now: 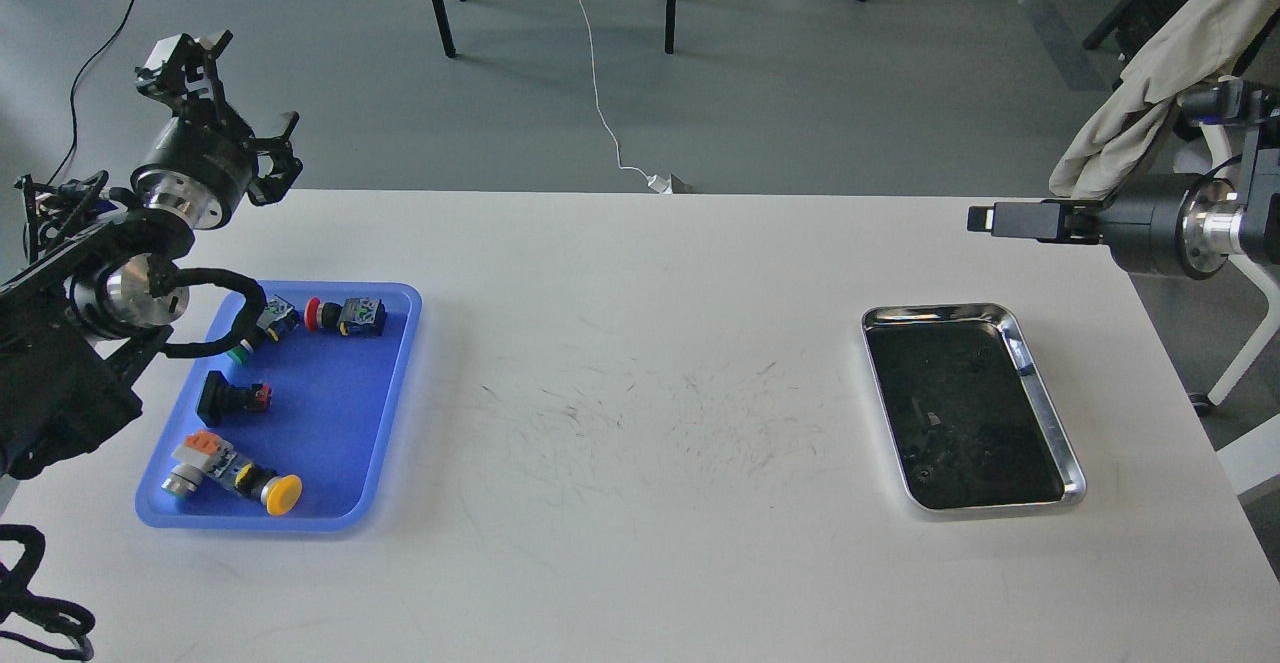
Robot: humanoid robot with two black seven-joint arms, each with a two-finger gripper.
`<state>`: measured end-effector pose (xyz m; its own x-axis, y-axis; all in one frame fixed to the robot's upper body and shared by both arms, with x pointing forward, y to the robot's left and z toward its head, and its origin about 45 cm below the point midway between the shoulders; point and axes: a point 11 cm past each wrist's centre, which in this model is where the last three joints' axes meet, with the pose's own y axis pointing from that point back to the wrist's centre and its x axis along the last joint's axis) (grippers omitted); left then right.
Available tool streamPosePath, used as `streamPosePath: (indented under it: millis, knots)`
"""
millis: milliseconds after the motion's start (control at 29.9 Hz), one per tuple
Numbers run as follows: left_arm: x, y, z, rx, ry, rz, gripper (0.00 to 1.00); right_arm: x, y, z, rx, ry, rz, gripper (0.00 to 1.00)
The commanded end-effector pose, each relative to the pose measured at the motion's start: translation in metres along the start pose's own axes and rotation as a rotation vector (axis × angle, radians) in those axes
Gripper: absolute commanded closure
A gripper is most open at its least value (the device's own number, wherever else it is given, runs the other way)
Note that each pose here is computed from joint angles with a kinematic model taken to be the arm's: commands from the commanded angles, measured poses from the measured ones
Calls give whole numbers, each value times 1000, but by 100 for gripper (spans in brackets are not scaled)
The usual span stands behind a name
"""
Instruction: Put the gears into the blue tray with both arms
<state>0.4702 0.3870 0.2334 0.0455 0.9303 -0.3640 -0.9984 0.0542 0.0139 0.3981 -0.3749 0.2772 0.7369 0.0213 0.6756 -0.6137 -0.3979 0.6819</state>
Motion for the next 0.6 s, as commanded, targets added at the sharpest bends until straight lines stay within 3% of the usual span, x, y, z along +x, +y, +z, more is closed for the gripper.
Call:
streamPosePath:
  millis: [0, 301, 568]
  knots:
    - [-1, 0, -1, 1, 2, -4, 2, -5, -2, -1, -1, 137, -61, 1]
    - [2, 1, -2, 3, 1, 4, 2, -27, -2, 20, -86, 471, -236, 1]
    - [2, 1, -3, 3, 5, 1, 2, -44, -6, 38, -134, 586, -361, 1]
